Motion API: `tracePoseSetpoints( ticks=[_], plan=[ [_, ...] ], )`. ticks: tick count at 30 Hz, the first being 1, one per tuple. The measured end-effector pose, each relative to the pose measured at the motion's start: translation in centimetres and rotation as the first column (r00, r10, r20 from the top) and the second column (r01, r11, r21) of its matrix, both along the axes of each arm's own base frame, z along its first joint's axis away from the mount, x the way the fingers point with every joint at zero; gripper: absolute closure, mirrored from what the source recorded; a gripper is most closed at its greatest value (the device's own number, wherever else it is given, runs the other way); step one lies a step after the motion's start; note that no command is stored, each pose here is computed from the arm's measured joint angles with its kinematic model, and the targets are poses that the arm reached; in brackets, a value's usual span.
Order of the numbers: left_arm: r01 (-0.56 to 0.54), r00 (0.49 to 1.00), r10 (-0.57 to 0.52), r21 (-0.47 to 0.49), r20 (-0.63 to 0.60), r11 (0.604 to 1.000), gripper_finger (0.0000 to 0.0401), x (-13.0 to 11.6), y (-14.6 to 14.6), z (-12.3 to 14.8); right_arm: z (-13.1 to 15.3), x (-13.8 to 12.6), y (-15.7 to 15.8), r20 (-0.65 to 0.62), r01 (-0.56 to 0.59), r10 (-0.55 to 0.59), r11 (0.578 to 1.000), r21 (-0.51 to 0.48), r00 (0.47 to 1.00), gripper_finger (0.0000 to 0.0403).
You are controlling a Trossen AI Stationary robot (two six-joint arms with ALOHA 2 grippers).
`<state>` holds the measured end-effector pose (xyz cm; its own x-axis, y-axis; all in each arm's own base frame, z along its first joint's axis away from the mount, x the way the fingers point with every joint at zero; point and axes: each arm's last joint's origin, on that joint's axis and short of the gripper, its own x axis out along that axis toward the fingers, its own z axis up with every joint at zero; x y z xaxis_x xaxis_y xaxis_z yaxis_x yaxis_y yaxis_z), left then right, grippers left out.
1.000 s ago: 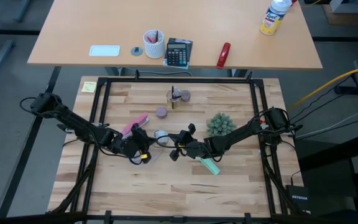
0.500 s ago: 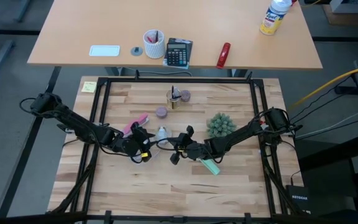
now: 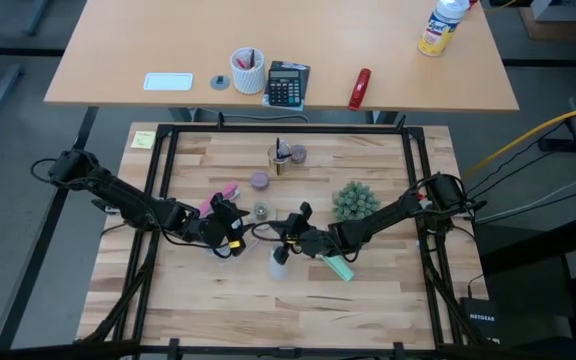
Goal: Screw lightbulb
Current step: Return to Home Position
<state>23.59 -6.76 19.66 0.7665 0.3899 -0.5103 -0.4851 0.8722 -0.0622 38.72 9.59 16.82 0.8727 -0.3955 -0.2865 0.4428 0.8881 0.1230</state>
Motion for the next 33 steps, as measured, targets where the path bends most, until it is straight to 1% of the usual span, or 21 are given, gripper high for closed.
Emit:
tracePoseSetpoints(
  ticks=[3,6,8,10,12,14,17,18,20,23,27,29,31,33],
  plan=[
    [-0.005,1.0,0.005,-0.01,0.004,1.0,0.023,0.0,0.0,0.0,0.4,0.0,0.2,0.022,-0.048,0.047,0.998,0.043,0.999,0.0389],
    [-0.024,1.0,0.025,-0.042,0.018,0.999,0.023,0.0,0.0,0.0,2.3,-0.4,0.8,0.075,-0.166,0.16,0.982,0.09,0.984,0.0389],
    [-0.025,0.999,0.026,-0.042,0.018,0.999,0.023,0.0,0.0,0.0,4.0,-0.8,1.1,0.107,-0.264,0.253,0.957,0.115,0.962,0.0389],
    [-0.023,1.0,0.024,-0.04,0.017,0.999,0.0231,0.0,0.0,0.0,5.0,-1.4,1.6,0.112,-0.352,0.338,0.926,0.136,0.934,0.0389],
    [-0.023,1.0,0.024,-0.039,0.017,0.999,0.0231,0.0,0.0,0.0,5.4,-1.7,1.8,0.1,-0.418,0.407,0.895,0.157,0.908,0.0389],
    [-0.023,1.0,0.024,-0.04,0.017,0.999,0.0231,0.0,0.0,0.0,5.5,-1.9,2.2,0.096,-0.486,0.476,0.854,0.185,0.874,0.0389],
    [-0.015,1.0,0.017,-0.053,0.024,0.998,0.0231,-0.1,0.0,0.1,5.4,-2.1,2.6,0.097,-0.539,0.532,0.811,0.229,0.841,0.0389],
    [-0.009,0.999,0.011,-0.061,0.032,0.998,0.0231,-0.1,0.0,0.4,5.4,-2.1,2.6,0.102,-0.538,0.53,0.806,0.246,0.842,0.0389],
    [0.01,0.999,-0.005,-0.086,0.054,0.996,0.0231,-0.4,0.0,1.0,5.6,-2.1,2.6,0.115,-0.537,0.526,0.806,0.249,0.842,0.0389],
    [0.051,0.993,-0.037,-0.121,0.11,0.991,0.0231,-1.1,0.1,2.5,6.7,-2.2,2.5,0.179,-0.553,0.524,0.801,0.23,0.833,0.0389],
    [0.112,0.972,-0.081,-0.13,0.221,0.985,0.0231,-3.1,0.5,5.4,10.2,-3.6,2.0,0.25,-0.578,0.534,0.8,0.159,0.808,0.0389],
    [0.142,0.954,-0.107,-0.106,0.28,0.984,0.0231,-4.5,1.0,7.0,12.2,-4.8,1.6,0.272,-0.588,0.545,0.802,0.108,0.793,0.0389],
    [0.164,0.935,-0.137,-0.057,0.327,0.985,0.0231,-6.2,1.6,8.5,14.5,-6.3,1.1,0.285,-0.589,0.555,0.807,0.044,0.782,0.0389],
    [0.181,0.915,-0.169,0.003,0.366,0.984,0.0231,-7.9,2.3,9.8,16.7,-8.3,0.3,0.283,-0.552,0.535,0.833,-0.023,0.796,0.0389]
  ],
)
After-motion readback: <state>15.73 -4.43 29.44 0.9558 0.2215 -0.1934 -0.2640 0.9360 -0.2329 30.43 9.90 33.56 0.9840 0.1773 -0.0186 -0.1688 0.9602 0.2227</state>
